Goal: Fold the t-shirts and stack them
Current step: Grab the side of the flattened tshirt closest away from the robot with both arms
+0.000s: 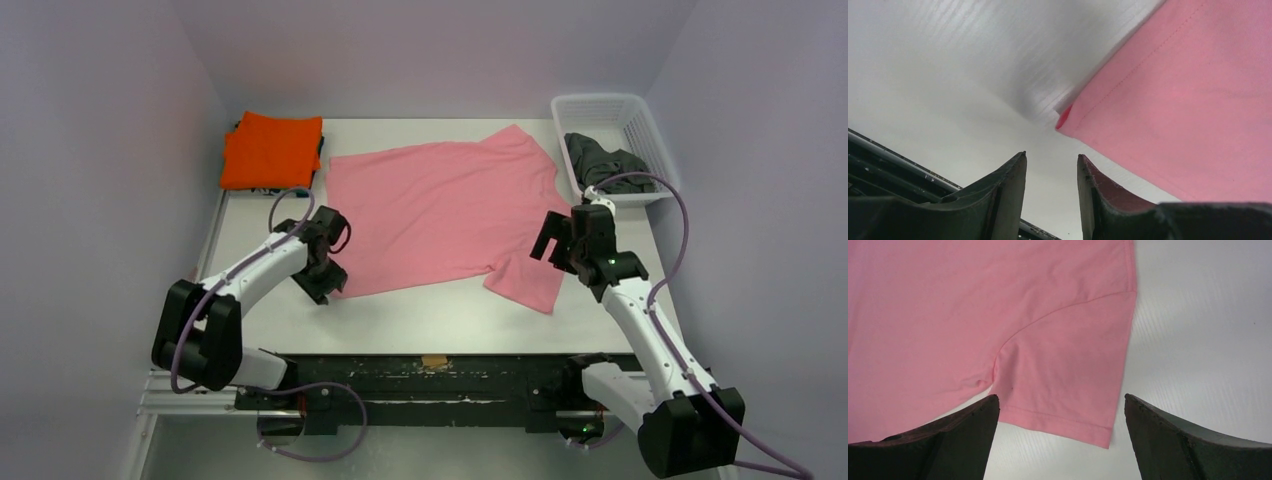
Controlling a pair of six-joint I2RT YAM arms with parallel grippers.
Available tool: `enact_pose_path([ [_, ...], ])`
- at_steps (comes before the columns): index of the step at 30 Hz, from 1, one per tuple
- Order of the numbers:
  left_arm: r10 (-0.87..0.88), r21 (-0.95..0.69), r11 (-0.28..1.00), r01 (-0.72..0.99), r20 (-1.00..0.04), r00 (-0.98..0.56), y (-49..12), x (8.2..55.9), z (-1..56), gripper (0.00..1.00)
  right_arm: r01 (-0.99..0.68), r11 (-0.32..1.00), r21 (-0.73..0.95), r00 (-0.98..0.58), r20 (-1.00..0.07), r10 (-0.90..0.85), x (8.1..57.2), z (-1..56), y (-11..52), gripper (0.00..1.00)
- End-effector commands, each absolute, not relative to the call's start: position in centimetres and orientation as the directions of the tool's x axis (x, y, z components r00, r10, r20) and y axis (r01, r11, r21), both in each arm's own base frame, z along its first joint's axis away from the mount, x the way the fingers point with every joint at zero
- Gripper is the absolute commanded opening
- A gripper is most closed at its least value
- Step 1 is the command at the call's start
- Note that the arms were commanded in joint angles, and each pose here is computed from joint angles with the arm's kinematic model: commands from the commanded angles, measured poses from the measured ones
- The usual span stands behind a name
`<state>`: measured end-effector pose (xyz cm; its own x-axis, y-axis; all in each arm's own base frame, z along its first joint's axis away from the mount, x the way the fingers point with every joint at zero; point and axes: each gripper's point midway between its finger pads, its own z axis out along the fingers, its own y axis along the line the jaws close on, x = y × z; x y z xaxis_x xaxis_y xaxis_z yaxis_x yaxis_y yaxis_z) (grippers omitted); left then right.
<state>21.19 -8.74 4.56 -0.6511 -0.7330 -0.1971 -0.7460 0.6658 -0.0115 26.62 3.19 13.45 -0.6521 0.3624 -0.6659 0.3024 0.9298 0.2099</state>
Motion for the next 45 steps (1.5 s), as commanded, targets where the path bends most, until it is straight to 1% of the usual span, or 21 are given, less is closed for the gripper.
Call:
enact_pose_path([
  [1, -0.768, -0.039, 0.606, -0.794, -0.286, -0.572, -7.7, 22.2, 3.9, 0.41, 0.270, 0.931, 0.247, -0.634, -0.681, 0.365, 27.8, 13.9, 4.0, 0.93],
  [3, -0.772, -0.063, 0.606, -0.793, -0.288, -0.567, -8.3, 23.6, 3.5, 0.41, 0.259, 0.935, 0.241, -0.648, -0.675, 0.353, 28.0, 14.0, 4.1, 0.93],
  [5, -0.771, -0.049, 0.606, -0.794, -0.281, -0.571, -8.8, 24.6, 3.0, 0.41, 0.257, 0.938, 0.233, -0.648, -0.679, 0.346, 28.2, 14.5, 4.0, 0.93],
  [7, -0.783, -0.023, 0.587, -0.809, -0.272, -0.560, -8.9, 24.8, 1.9, 0.40, 0.253, 0.938, 0.238, -0.641, -0.685, 0.347, 28.2, 14.7, 4.1, 0.93],
  [9, -0.793, -0.048, 0.581, -0.812, -0.255, -0.553, -9.7, 25.4, 0.6, 0.39, 0.250, 0.937, 0.243, -0.634, -0.690, 0.348, 28.2, 14.8, 4.1, 0.93],
  [11, -0.797, -0.035, 0.580, -0.814, -0.235, -0.557, -10.1, 25.6, -0.5, 0.36, 0.252, 0.938, 0.238, -0.633, -0.693, 0.346, 28.0, 14.9, 3.9, 0.93],
  [12, -0.795, -0.021, 0.582, -0.813, -0.227, -0.563, -10.3, 25.6, -0.8, 0.31, 0.253, 0.938, 0.236, -0.630, -0.696, 0.345, 28.0, 15.0, 3.9, 0.93],
  [13, -0.793, -0.005, 0.584, -0.811, -0.217, -0.570, -10.4, 25.5, -1.2, 0.24, 0.255, 0.938, 0.234, -0.627, -0.698, 0.345, 28.0, 15.1, 3.8, 0.93],
  [14, -0.792, 0.001, 0.587, -0.810, -0.208, -0.574, -10.5, 25.5, -1.5, 0.13, 0.255, 0.938, 0.235, -0.627, -0.699, 0.345, 27.9, 15.1, 3.8, 0.93],
  [15, -0.791, 0.005, 0.590, -0.808, -0.200, -0.579, -10.7, 25.4, -1.7, 0.00, 0.255, 0.938, 0.234, -0.626, -0.700, 0.345, 27.9, 15.1, 3.8, 0.93],
  [17, -0.782, -0.001, 0.603, -0.798, -0.199, -0.590, -10.9, 25.4, -1.7, 0.00, 0.258, 0.938, 0.229, -0.630, -0.696, 0.344, 27.8, 14.9, 3.7, 0.93],
  [19, -0.768, -0.002, 0.616, -0.788, -0.223, -0.600, -10.6, 25.4, -1.1, 0.00, 0.272, 0.937, 0.217, -0.647, -0.680, 0.345, 27.3, 14.2, 3.5, 0.93],
  [22, -0.747, 0.000, 0.628, -0.778, -0.278, -0.603, -9.6, 25.0, 0.5, 0.00, 0.299, 0.935, 0.189, -0.698, -0.625, 0.350, 25.9, 12.4, 3.4, 0.92],
  [25, -0.729, -0.068, 0.657, -0.751, -0.312, -0.610, -9.5, 25.2, 2.3, 0.00, 0.323, 0.931, 0.172, -0.745, -0.560, 0.362, 24.1, 10.0, 3.4, 0.90],
  [29, -0.710, -0.135, 0.688, -0.713, -0.328, -0.623, -9.7, 24.9, 4.5, 0.00, 0.359, 0.918, 0.171, -0.788, -0.471, 0.396, 21.9, 7.1, 3.8, 0.86],
  [32, -0.707, -0.166, 0.693, -0.702, -0.349, -0.615, -9.3, 24.4, 5.9, 0.00, 0.388, 0.903, 0.183, -0.804, -0.412, 0.429, 21.1, 5.4, 4.3, 0.80],
  [36, -0.701, -0.190, 0.699, -0.689, -0.375, -0.607, -8.9, 24.2, 7.0, 0.00, 0.399, 0.901, 0.172, -0.832, -0.345, 0.434, 19.7, 3.1, 4.6, 0.69],
  [39, -0.699, -0.190, 0.701, -0.688, -0.375, -0.609, -8.8, 24.0, 7.2, 0.00, 0.397, 0.900, 0.179, -0.833, -0.341, 0.436, 19.9, 2.1, 4.8, 0.63],
  [42, -0.700, -0.194, 0.701, -0.686, -0.373, -0.609, -8.9, 24.0, 7.3, 0.00, 0.399, 0.900, 0.175, -0.830, -0.347, 0.436, 20.7, 1.9, 5.0, 0.54],
  [45, -0.699, -0.191, 0.700, -0.688, -0.376, -0.607, -8.8, 24.0, 7.4, 0.00, 0.409, 0.900, 0.149, -0.833, -0.342, 0.435, 21.0, 1.2, 4.9, 0.50],
])
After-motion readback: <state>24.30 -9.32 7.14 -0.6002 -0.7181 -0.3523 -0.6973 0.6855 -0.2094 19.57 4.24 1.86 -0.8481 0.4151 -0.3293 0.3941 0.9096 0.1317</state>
